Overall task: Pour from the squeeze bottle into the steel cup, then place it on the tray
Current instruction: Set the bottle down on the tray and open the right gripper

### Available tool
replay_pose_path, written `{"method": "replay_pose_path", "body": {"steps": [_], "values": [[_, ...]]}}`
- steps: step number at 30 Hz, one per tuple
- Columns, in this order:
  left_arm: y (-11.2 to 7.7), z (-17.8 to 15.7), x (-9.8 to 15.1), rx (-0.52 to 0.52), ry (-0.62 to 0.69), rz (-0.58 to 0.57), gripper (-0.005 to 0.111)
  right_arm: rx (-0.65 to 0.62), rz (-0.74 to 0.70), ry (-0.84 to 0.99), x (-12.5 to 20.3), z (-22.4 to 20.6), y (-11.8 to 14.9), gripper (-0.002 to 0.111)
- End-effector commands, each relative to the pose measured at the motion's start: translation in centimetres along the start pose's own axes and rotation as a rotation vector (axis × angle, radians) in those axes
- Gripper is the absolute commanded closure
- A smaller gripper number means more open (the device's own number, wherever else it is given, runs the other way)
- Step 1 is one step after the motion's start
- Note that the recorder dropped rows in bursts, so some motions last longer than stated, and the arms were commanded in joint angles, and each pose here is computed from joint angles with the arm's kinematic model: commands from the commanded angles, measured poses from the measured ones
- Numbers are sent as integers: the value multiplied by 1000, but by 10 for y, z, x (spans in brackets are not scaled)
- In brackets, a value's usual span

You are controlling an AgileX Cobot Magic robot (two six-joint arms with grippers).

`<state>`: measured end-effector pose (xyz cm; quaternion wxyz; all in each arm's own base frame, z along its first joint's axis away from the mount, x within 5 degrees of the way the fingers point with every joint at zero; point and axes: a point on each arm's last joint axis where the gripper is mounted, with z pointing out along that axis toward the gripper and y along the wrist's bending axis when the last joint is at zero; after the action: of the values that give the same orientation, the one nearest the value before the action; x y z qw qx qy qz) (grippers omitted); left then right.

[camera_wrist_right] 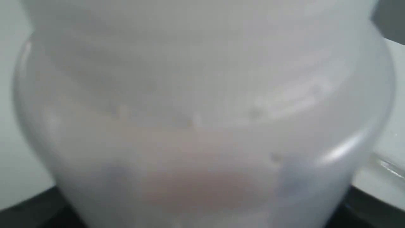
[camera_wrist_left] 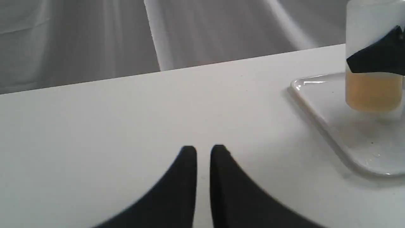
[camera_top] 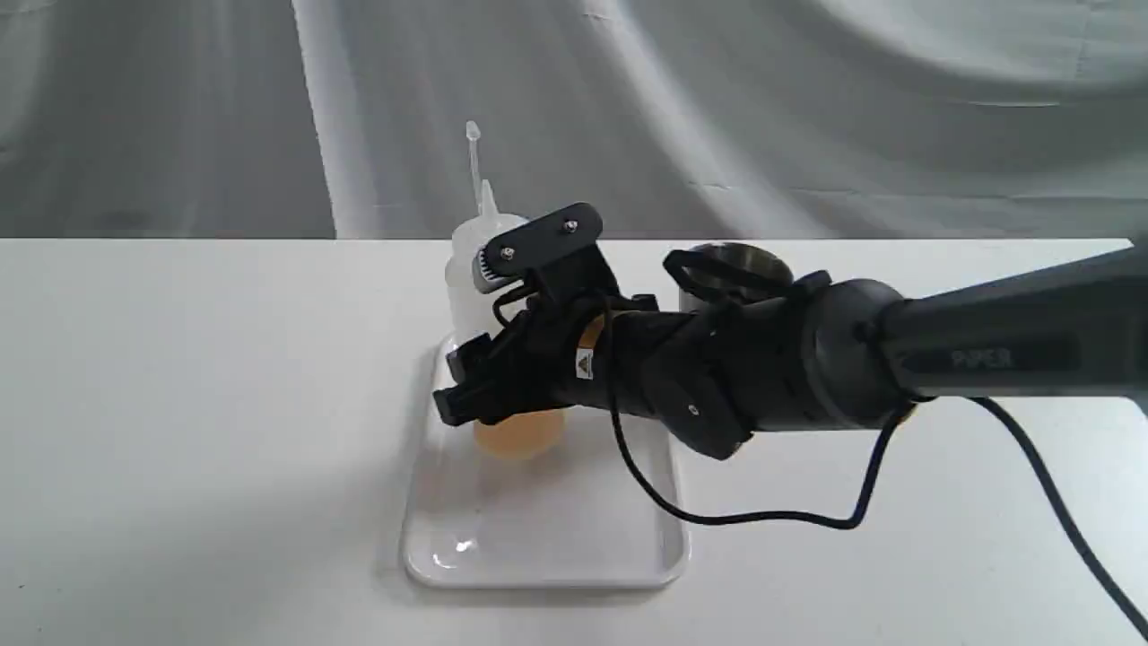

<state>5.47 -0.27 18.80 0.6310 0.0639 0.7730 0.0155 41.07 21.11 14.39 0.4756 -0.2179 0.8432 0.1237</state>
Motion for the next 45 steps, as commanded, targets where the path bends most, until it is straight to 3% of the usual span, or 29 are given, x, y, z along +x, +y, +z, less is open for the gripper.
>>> {"method": "replay_pose_path", "body": {"steps": [1,29,32,39,45], "values": [[0,0,1,2,-7,-1,98,1,4,-31,-4,2,-2,67],[0,0,1,2,-7,-1,98,0,-18,-9,5,8,-1,66],[0,0,1,2,-7,-1,98,0,-32,-7,5,8,-2,57],[0,0,1,2,-7,-1,98,0,-50,-7,5,8,-2,23],[0,0,1,2,-7,-1,98,0,-50,-7,5,8,-2,18]]}}
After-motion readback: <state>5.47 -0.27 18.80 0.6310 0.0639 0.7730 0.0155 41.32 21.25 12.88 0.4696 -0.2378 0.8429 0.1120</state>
